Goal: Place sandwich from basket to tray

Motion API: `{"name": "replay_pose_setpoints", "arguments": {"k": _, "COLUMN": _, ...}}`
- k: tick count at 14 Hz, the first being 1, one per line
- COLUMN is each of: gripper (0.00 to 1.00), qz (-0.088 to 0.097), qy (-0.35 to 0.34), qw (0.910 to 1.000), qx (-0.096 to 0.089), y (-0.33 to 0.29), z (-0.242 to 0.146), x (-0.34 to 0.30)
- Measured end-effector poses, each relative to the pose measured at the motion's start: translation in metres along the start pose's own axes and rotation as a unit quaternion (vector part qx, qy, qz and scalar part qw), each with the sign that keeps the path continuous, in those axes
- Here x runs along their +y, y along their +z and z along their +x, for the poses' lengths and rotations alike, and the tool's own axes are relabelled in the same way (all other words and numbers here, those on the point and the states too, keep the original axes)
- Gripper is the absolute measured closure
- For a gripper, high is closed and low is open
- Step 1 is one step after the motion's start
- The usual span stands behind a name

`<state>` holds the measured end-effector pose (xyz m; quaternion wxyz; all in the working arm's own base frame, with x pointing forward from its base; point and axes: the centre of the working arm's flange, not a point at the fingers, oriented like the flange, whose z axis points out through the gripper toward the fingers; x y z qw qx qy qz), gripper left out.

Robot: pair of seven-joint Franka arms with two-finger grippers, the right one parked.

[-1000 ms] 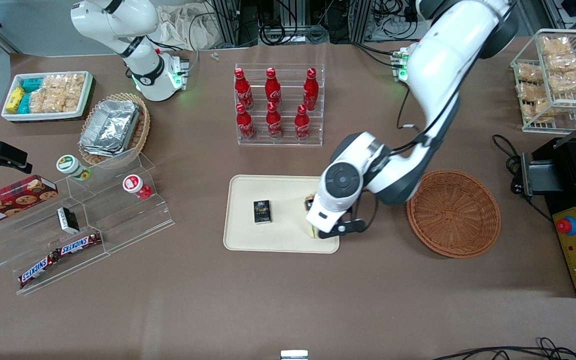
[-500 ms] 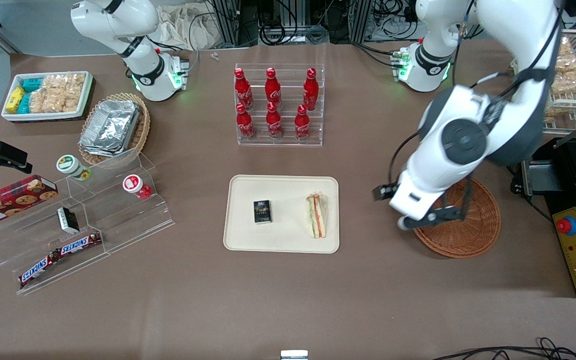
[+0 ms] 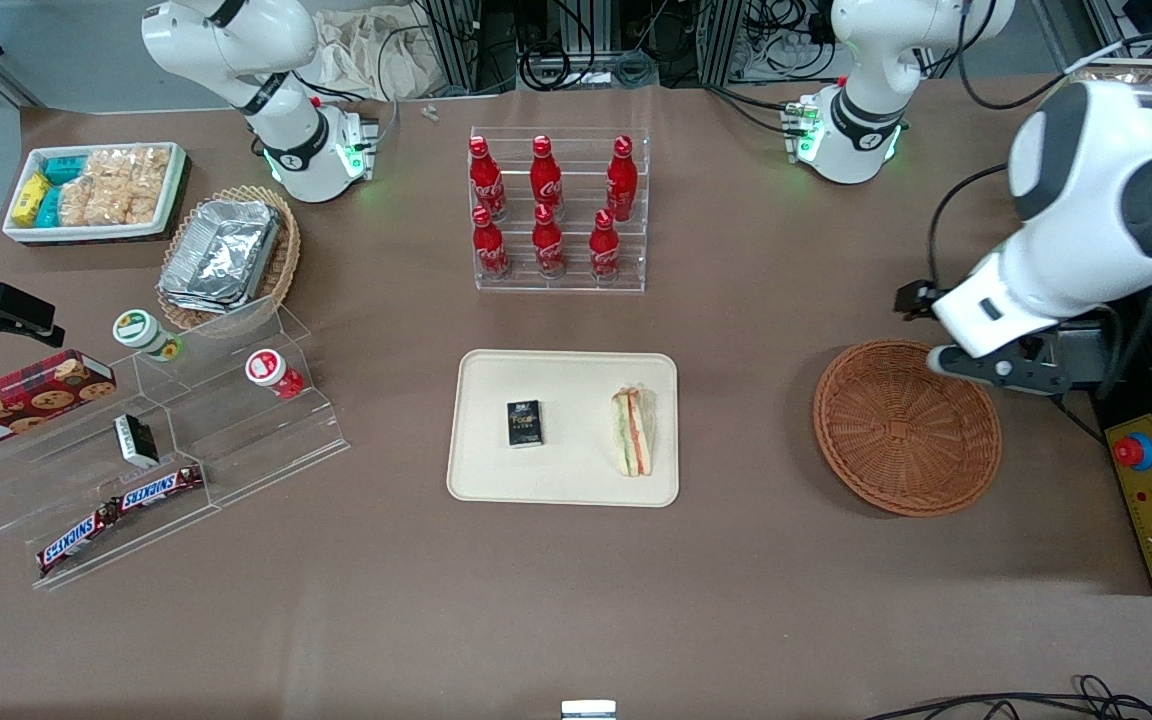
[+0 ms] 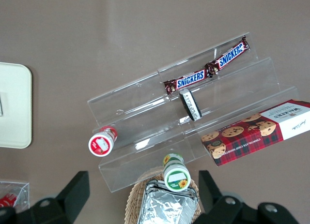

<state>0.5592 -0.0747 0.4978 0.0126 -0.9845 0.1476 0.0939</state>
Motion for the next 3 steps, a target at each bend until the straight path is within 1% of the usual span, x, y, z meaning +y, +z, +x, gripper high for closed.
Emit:
{"name": "replay_pose_setpoints", "arguments": {"k": 1, "gripper": 0.0, "qz": -0.002, "qy": 0.009, "qw": 1.0, "qx": -0.003, "y": -0.005, "z": -0.003, "x": -0.01}}
{"name": "replay_pose_setpoints", "arguments": {"k": 2, "gripper": 0.0, "qz": -0.003, "qy": 0.013, "qw": 0.9999, "qx": -0.003, "y": -0.013, "z": -0.004, "x": -0.016}}
{"name": "replay_pose_setpoints", "arguments": {"k": 3, "gripper": 0.0, "qz": 0.0, "qy": 0.016, "qw": 0.9999, "qx": 0.002, "y": -0.023, "z": -0.002, "x": -0.018}}
